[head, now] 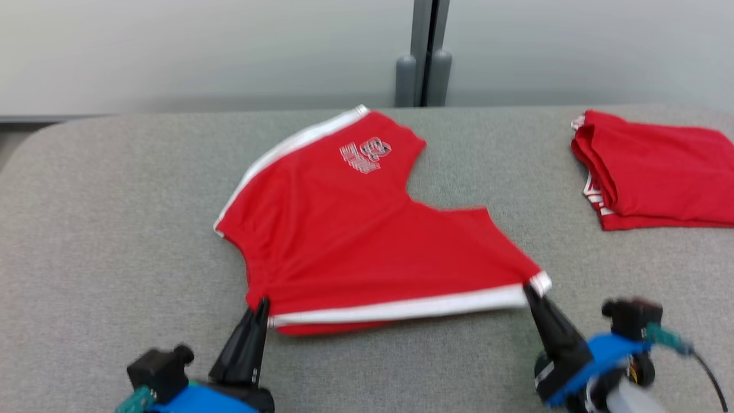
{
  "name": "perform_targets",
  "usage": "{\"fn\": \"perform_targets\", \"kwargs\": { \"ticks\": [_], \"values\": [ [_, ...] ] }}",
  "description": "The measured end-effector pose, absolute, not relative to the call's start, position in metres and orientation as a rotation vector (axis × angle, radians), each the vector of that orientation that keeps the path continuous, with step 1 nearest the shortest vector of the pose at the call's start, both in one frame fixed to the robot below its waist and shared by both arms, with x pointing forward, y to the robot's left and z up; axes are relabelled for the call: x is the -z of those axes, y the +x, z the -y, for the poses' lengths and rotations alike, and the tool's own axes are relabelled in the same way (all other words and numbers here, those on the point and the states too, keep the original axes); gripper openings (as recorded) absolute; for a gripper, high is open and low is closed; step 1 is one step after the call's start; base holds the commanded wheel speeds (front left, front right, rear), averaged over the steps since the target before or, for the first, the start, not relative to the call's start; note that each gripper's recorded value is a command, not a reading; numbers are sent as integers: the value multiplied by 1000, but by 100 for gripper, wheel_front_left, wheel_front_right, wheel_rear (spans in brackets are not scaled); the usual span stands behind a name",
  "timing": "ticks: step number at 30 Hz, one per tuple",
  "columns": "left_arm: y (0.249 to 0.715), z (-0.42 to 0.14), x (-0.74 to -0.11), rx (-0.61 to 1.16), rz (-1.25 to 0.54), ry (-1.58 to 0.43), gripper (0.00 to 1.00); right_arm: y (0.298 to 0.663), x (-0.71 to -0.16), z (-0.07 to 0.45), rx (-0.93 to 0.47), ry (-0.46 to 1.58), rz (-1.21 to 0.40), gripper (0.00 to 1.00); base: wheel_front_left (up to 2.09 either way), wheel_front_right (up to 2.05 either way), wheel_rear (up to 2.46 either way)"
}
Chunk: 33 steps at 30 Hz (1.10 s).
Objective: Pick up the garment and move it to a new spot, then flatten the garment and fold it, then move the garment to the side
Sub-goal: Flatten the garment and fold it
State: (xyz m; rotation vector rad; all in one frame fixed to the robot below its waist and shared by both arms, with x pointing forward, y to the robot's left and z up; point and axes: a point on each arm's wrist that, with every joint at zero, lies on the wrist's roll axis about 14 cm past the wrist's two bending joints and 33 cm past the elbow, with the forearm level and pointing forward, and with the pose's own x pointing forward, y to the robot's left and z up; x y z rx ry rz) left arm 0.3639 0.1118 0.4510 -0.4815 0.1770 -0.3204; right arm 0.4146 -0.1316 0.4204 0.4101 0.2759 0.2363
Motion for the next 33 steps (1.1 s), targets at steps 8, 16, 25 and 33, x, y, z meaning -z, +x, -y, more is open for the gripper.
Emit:
{"fn": "perform_targets", "kwargs": {
  "ticks": [8, 16, 25, 33],
  "values": [
    [310, -118, -435, 273, -231, -501, 0, 339, -401, 127, -223, 463, -353, 0, 0, 0, 0],
    [296, -116, -432, 281, -249, -507, 0, 339, -426, 133, -209, 423, -305, 0, 0, 0, 0],
    [328, -111, -460, 322, -161, -515, 0, 404, -469, 109, -291, 375, -194, 0, 0, 0, 0],
    [381, -128, -476, 307, -111, -484, 0, 494, -496, 79, -367, 307, -155, 0, 0, 0, 0]
  ]
}}
